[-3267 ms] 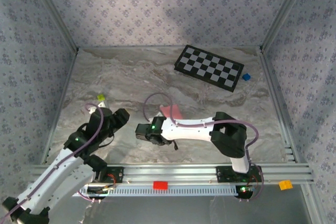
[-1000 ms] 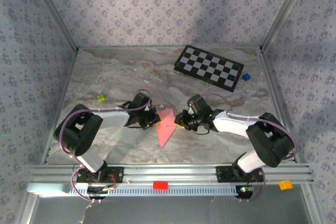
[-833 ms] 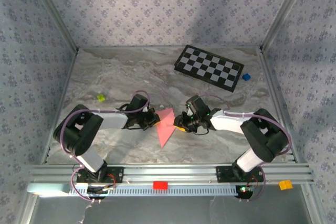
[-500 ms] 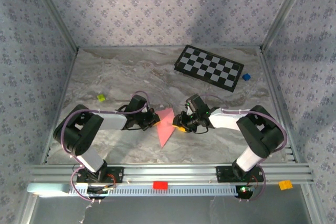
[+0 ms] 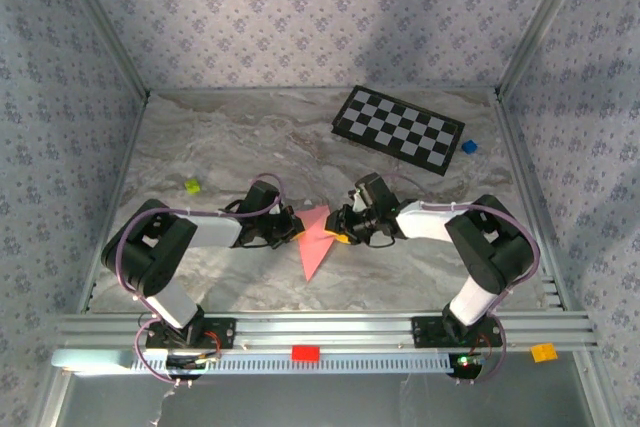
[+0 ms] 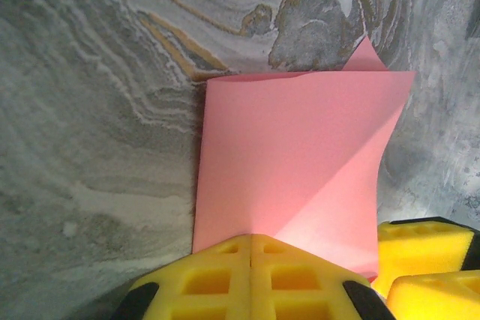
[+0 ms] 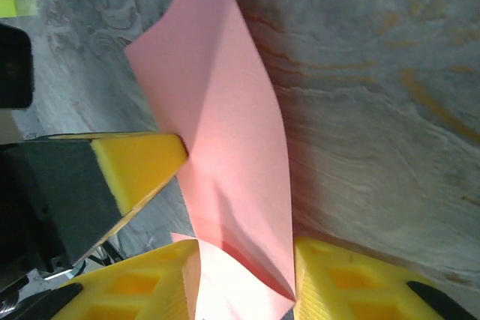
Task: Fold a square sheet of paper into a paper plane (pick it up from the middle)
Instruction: Fold the wing for the fifth time at the center of the table.
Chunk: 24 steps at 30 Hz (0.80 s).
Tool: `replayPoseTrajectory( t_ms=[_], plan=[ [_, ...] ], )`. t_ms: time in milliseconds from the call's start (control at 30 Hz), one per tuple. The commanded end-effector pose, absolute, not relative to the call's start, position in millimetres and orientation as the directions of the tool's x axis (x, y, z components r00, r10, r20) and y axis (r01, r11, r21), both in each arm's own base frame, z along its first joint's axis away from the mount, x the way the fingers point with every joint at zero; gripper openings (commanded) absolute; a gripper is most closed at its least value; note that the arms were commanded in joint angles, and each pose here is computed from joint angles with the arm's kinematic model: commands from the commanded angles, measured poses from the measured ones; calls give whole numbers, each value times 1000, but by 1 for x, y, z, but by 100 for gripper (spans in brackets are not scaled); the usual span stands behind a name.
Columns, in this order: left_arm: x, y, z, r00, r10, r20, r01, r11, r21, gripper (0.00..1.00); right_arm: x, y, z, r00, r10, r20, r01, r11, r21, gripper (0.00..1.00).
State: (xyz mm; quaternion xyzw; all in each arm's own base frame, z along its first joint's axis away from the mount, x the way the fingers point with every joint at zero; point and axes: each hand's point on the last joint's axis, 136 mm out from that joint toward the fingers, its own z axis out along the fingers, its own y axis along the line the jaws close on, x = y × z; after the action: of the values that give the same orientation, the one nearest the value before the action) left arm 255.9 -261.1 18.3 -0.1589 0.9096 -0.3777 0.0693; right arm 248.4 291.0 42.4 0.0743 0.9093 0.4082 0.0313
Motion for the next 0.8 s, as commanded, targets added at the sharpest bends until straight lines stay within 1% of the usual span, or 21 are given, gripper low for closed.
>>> replayPoseTrajectory(
  t_ms=[0,100,200,400,600,767],
  plan=[
    [249,-251,2,-940,-341,21,-271,706,-654,0,257,296,49,-991,126,-36,53,639,767,37],
    [249,-250,2,-942,-336,20,-268,710,-651,1,260,297,54,-995,87,-58,10,635,773,37],
    [248,-251,1,-943,-332,22,-266,712,-650,0,262,299,57,-998,39,-54,-18,622,783,37],
    [250,-252,2,-943,-333,23,-267,711,-651,0,263,298,47,-1000,19,-24,-6,643,766,36],
    [251,-254,4,-944,-330,20,-261,709,-655,0,265,302,44,-1000,-6,-22,-21,620,784,34],
    [252,-255,7,-947,-321,8,-245,707,-663,1,264,303,41,-999,-41,-18,-39,617,786,27]
  ],
)
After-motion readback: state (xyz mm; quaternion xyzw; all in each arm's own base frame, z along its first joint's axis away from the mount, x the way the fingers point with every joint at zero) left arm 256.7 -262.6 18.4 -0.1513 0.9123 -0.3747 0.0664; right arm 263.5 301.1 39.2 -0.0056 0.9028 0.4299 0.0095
